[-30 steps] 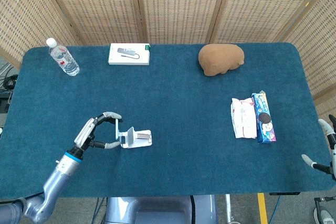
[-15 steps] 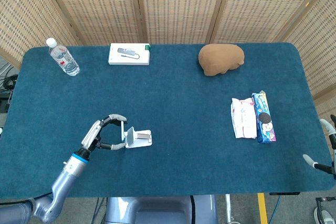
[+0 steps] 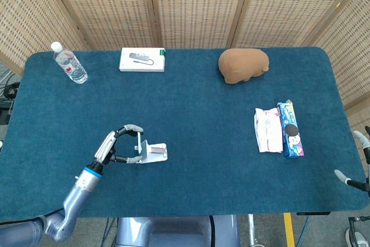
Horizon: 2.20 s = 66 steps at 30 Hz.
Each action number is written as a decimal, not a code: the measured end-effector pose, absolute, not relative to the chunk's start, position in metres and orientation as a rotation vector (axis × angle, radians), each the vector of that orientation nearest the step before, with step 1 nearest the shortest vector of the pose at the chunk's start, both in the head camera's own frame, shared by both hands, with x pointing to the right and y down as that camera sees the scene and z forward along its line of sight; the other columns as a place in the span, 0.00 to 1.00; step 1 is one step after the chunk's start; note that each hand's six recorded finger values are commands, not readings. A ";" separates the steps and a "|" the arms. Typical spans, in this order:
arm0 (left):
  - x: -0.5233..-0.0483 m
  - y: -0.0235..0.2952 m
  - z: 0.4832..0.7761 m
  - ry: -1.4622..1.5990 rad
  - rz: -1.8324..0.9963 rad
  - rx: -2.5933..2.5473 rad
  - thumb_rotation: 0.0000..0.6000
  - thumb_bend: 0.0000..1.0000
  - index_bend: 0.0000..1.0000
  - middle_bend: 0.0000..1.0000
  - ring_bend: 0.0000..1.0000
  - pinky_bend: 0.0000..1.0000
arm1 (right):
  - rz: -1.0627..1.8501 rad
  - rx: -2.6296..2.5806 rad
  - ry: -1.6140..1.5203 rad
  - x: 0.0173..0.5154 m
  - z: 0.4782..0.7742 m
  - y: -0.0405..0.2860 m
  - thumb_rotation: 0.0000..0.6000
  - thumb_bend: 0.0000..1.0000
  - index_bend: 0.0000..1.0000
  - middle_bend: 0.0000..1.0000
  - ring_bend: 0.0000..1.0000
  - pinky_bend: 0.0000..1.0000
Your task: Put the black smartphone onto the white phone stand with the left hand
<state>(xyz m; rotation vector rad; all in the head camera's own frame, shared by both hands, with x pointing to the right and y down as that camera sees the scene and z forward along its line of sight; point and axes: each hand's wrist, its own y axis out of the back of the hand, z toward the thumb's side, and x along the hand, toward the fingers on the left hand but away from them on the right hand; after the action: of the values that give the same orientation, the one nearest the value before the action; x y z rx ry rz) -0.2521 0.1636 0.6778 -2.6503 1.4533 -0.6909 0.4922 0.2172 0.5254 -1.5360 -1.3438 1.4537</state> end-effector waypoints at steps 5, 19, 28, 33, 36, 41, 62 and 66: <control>-0.254 0.164 0.680 1.461 -0.686 -2.647 1.00 0.16 0.56 0.48 0.45 0.32 | 1.454 -1.536 -1.346 0.493 0.525 0.217 1.00 0.00 0.10 0.00 0.00 0.00; -0.264 0.171 0.689 1.509 -0.675 -2.710 1.00 0.16 0.56 0.48 0.45 0.32 | 1.453 -1.537 -1.346 0.492 0.525 0.217 1.00 0.00 0.10 0.00 0.00 0.00; -0.263 0.173 0.689 1.472 -0.672 -2.700 1.00 0.08 0.05 0.00 0.00 0.15 | 1.452 -1.537 -1.350 0.493 0.524 0.217 1.00 0.00 0.10 0.00 0.00 0.00; -0.262 0.173 0.685 1.469 -0.623 -2.709 1.00 0.04 0.00 0.00 0.00 0.14 | 1.451 -1.538 -1.350 0.493 0.524 0.217 1.00 0.00 0.10 0.00 0.00 0.00; -0.263 0.173 0.684 1.463 -0.605 -2.704 1.00 0.04 0.00 0.00 0.00 0.14 | 1.450 -1.538 -1.350 0.493 0.524 0.217 1.00 0.00 0.10 0.00 0.00 0.00; -0.266 0.171 0.677 1.481 -0.559 -2.692 1.00 0.04 0.00 0.00 0.00 0.14 | 1.449 -1.537 -1.354 0.493 0.523 0.217 1.00 0.00 0.10 0.00 0.00 0.00; -0.424 0.132 0.571 1.236 -0.882 -2.039 1.00 0.08 0.00 0.00 0.00 0.00 | 1.436 -1.523 -1.345 0.489 0.521 0.218 1.00 0.00 0.10 0.00 0.00 0.00; -0.458 0.138 0.559 1.193 -1.088 -1.890 1.00 0.15 0.00 0.00 0.00 0.00 | 1.437 -1.518 -1.334 0.486 0.522 0.219 1.00 0.00 0.10 0.00 0.00 0.00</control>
<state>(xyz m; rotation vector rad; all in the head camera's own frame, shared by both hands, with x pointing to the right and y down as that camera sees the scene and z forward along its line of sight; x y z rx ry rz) -0.4585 0.1385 0.5590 -1.8899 1.1934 -1.0884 0.4864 0.2188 0.5219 -1.5182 -1.3338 1.4369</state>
